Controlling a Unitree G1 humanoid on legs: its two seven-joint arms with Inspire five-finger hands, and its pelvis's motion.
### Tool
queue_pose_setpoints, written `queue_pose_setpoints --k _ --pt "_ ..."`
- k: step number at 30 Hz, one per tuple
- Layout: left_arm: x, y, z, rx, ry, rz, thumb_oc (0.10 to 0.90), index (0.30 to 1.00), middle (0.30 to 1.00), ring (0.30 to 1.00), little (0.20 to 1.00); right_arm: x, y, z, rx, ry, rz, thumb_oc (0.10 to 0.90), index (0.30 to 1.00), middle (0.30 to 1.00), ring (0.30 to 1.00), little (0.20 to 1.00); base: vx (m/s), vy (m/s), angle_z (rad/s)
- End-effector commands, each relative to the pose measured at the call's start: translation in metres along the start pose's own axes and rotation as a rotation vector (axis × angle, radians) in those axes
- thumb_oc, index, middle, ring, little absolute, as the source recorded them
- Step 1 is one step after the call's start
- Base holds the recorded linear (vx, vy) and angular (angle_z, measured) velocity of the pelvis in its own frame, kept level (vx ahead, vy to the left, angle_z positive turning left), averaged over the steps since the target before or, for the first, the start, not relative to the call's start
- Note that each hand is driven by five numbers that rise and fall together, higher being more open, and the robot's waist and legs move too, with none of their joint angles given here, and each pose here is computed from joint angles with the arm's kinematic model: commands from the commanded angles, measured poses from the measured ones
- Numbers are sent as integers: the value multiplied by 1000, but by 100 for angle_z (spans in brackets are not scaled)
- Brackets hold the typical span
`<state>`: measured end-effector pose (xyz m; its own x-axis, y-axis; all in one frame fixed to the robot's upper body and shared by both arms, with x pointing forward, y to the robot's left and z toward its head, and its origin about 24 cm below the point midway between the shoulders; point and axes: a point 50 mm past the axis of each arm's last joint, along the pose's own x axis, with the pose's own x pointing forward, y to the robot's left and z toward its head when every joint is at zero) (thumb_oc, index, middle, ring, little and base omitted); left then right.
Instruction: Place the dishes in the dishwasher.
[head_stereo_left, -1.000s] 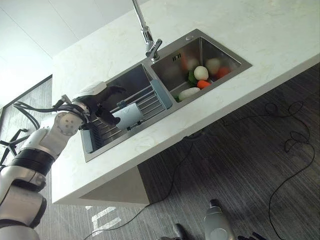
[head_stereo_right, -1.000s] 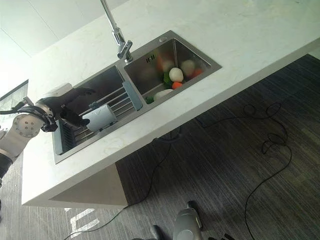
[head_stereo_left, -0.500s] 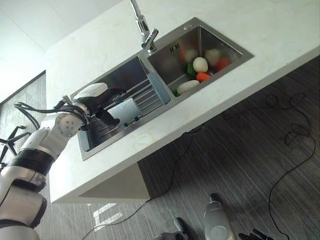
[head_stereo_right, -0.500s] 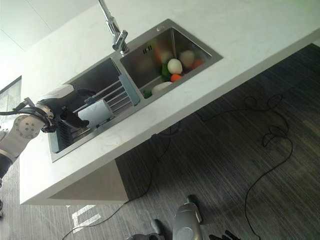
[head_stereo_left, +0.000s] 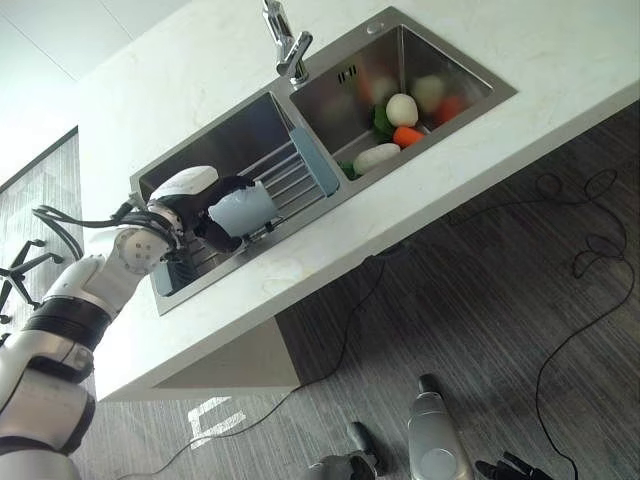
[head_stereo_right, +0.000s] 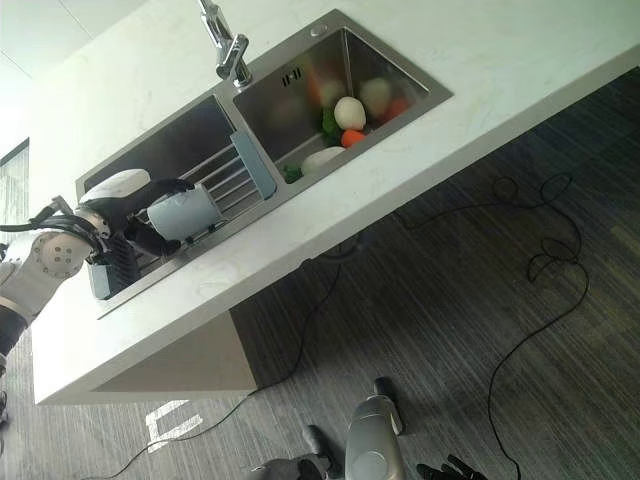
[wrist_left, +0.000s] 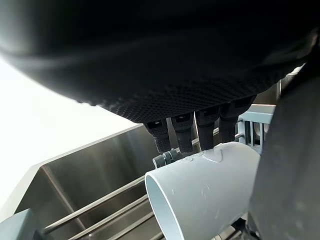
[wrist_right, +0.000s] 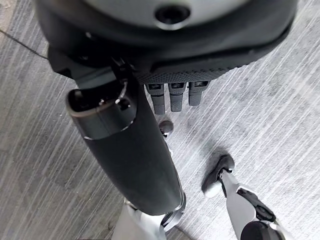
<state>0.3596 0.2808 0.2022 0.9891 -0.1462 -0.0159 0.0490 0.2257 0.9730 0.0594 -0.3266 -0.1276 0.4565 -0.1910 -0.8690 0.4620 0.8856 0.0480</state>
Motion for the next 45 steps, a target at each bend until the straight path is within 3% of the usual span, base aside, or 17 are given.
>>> queue_pose_setpoints --k 1,16,33,45 --pt "-11 47 -20 56 109 228 800 900 900 900 900 -8 -11 -6 -29 -4 -5 800 900 900 900 900 -35 10 -3" --pt "-14 57 -36 15 222 406 800 900 900 900 900 3 15 5 -34 -35 56 800 900 900 900 900 -27 -21 0" --pt "-2 65 -14 22 132 408 800 900 900 900 900 9 29 18 -24 -65 94 800 900 900 900 900 -19 -17 -2" --pt "2 58 -18 6 175 334 800 900 900 900 900 10 30 31 -22 -100 95 800 900 900 900 900 2 7 -3"
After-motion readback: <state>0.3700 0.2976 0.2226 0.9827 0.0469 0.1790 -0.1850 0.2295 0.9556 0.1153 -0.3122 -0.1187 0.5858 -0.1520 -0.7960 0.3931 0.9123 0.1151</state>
